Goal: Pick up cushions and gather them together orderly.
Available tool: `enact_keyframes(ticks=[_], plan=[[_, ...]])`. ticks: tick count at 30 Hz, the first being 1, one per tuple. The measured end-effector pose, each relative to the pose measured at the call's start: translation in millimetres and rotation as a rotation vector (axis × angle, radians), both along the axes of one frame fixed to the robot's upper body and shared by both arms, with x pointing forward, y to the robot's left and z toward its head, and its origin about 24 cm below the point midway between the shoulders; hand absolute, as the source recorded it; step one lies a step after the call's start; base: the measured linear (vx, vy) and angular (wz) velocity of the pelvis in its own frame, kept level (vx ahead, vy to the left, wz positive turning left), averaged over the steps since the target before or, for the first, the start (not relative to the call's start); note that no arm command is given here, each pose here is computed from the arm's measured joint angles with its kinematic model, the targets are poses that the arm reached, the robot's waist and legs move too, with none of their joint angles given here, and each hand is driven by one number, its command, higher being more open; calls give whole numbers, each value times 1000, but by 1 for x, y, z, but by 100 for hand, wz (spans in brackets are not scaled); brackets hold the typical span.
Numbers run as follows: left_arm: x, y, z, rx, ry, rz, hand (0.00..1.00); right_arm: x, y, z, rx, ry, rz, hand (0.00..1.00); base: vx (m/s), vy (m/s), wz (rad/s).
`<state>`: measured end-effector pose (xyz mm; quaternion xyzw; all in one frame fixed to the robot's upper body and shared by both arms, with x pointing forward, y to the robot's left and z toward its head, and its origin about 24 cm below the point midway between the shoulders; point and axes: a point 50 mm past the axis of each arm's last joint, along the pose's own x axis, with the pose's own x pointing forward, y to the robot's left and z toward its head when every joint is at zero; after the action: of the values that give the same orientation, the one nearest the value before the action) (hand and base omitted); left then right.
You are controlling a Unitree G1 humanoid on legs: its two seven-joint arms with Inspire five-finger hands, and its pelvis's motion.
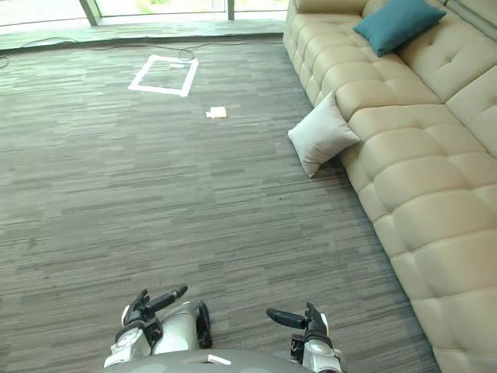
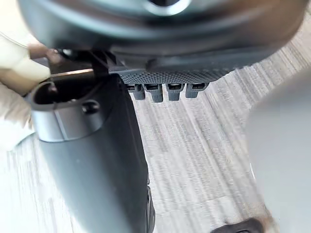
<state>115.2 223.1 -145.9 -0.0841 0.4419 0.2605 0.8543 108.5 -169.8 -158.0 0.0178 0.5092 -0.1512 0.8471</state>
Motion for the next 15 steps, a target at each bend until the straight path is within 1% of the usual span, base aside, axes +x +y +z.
enact_keyframes(ticks=[2,5,6,10,11,12,13,15], plan=[[1,-1,-1,3,12,-18,100,1,-4,1,-11,-8,3,100,478,144,-18],[-8,-7,-6,-6,60,-35,100,10,-12,7,-37,-54,-2,100,504,14,-25],[-9,-11,-7,-14,73,-67,100,18,-14,11,-48,-93,-2,100,494,-91,10],[-15,-13,-10,-22,98,-86,100,23,-17,14,-63,-119,15,100,582,-219,15],[-16,-17,-12,-31,113,-102,100,25,-21,15,-61,-126,5,100,436,-155,-8],[-10,-28,-12,-45,100,-125,100,34,-27,19,-83,-143,26,100,501,-178,-6],[-8,-30,-11,-48,93,-141,100,36,-28,19,-87,-148,24,100,340,-105,5],[-3,-33,-10,-38,73,-175,100,26,-28,14,-69,-105,-14,100,241,-130,21]])
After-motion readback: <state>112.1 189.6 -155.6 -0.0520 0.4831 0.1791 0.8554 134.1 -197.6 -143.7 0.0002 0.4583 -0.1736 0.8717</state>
